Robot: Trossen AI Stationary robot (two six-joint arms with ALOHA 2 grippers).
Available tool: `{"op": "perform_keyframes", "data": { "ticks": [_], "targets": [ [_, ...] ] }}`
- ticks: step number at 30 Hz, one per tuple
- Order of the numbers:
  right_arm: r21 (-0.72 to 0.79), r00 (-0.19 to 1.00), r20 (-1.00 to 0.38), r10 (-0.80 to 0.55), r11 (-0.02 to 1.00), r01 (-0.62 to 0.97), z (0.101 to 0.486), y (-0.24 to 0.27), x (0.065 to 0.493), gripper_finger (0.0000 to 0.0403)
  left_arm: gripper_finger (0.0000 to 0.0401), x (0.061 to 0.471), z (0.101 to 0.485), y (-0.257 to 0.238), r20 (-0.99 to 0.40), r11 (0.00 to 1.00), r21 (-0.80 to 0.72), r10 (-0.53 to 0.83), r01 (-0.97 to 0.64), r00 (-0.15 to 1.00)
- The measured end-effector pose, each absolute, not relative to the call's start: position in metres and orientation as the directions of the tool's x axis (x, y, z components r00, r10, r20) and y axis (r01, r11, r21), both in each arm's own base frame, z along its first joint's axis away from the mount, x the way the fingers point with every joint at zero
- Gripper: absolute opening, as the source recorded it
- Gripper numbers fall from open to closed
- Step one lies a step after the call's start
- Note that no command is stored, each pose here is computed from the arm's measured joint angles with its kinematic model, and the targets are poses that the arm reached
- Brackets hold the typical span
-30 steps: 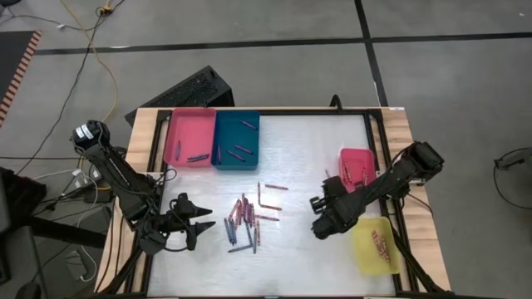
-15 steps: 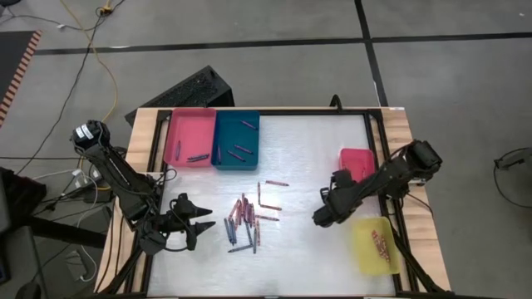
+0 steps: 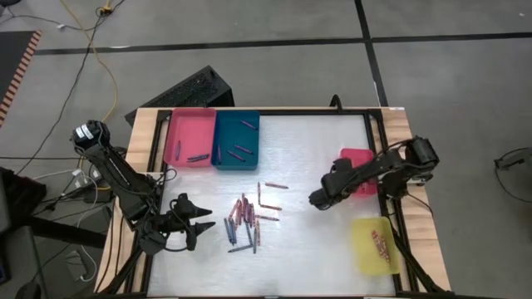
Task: Sort crayons
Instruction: Put the red crayon into the small red bin
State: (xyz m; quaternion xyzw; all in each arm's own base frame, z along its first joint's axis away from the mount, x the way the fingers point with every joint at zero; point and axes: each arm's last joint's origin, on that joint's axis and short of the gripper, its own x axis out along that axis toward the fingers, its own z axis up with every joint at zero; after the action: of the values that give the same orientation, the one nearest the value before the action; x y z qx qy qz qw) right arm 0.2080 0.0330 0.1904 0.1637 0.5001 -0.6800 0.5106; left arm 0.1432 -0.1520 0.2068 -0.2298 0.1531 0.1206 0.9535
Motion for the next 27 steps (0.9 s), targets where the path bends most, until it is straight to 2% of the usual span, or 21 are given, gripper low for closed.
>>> {"op": "perform_keyframes", "data": {
  "ticks": [7, 21, 27],
  "targets": [
    [-0.562, -0.470, -0.739, -0.483, 0.059, 0.825, 0.190, 0.011, 0.211, 0.0007, 0.0199, 0.143, 0.207, -0.152, -0.348, 0.866, -0.399, 0.161, -0.301, 0.924],
    [-0.530, -0.459, -0.778, -0.430, 0.055, 0.846, 0.186, -0.014, 0.217, 0.0007, 0.0199, 0.143, 0.206, -0.153, -0.362, 0.868, -0.405, 0.137, -0.288, 0.922],
    [-0.515, -0.457, -0.813, -0.362, 0.080, 0.853, 0.161, -0.025, 0.208, 0.0007, 0.0199, 0.143, 0.206, -0.153, -0.365, 0.868, -0.406, 0.133, -0.286, 0.922]
  ]
}}
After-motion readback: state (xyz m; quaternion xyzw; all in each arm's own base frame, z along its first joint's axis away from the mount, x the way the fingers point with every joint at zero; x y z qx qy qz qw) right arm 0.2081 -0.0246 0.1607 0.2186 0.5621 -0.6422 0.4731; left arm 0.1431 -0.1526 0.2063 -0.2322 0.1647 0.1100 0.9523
